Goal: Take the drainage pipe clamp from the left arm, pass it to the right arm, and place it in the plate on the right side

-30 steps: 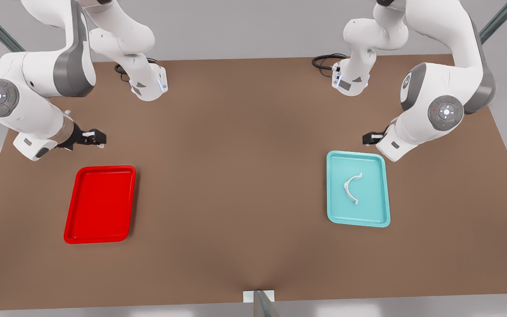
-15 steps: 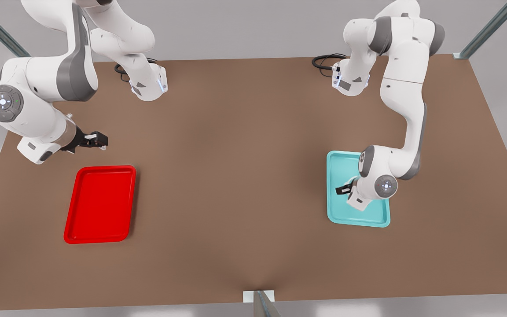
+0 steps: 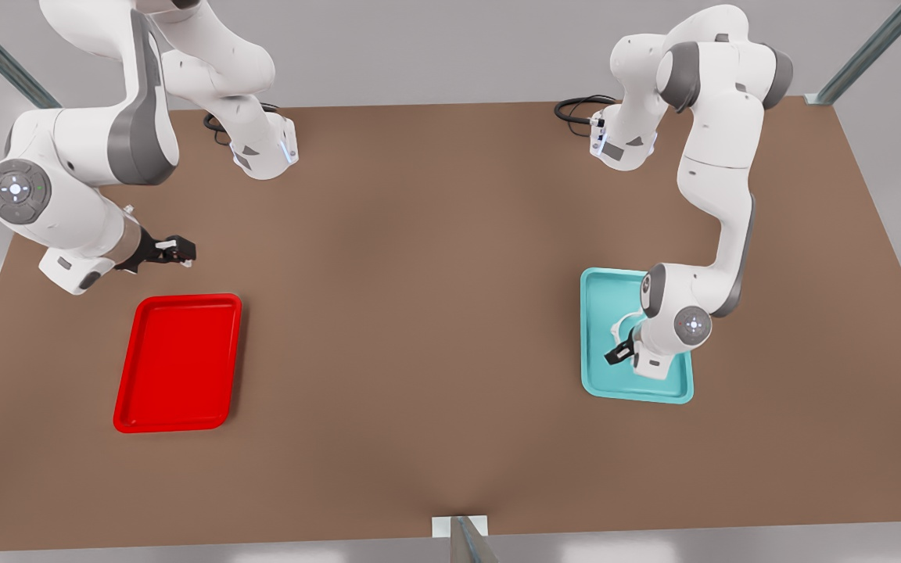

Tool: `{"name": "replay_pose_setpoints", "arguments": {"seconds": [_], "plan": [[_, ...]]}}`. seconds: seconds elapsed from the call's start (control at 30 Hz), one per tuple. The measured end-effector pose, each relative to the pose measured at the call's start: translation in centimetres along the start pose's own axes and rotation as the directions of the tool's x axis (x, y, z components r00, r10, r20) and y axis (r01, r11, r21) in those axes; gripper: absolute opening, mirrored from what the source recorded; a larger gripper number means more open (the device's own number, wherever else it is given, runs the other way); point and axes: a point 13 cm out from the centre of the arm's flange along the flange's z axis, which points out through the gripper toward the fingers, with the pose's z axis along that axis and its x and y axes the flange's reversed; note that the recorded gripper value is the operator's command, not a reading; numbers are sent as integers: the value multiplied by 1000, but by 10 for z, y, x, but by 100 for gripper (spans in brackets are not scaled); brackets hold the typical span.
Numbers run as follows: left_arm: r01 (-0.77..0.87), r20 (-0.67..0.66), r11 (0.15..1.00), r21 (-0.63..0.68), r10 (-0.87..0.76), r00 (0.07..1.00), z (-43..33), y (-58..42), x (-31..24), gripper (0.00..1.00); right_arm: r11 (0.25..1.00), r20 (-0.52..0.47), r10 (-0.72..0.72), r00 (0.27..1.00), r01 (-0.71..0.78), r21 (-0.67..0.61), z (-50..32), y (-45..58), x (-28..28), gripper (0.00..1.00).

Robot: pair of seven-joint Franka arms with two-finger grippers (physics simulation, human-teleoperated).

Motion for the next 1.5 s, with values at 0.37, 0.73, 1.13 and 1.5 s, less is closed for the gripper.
{"name": "replay_pose_setpoints", "arguments": {"seconds": [0.37,0.73,1.13,1.5], "plan": [[123,11,992,15,-124,992,3,-2,2,62,1000,-2,-11,1000,11,0,5,0,-1,100],[191,23,981,32,-192,981,2,-5,-3,54,1000,-2,-20,1000,20,3,8,1,-2,100],[230,49,971,64,-234,971,-3,-8,-12,36,1000,-2,-26,1000,26,1,11,2,-3,100],[252,48,966,65,-255,966,0,-7,-14,27,1000,-8,-28,1000,28,2,16,2,-3,100]]}}
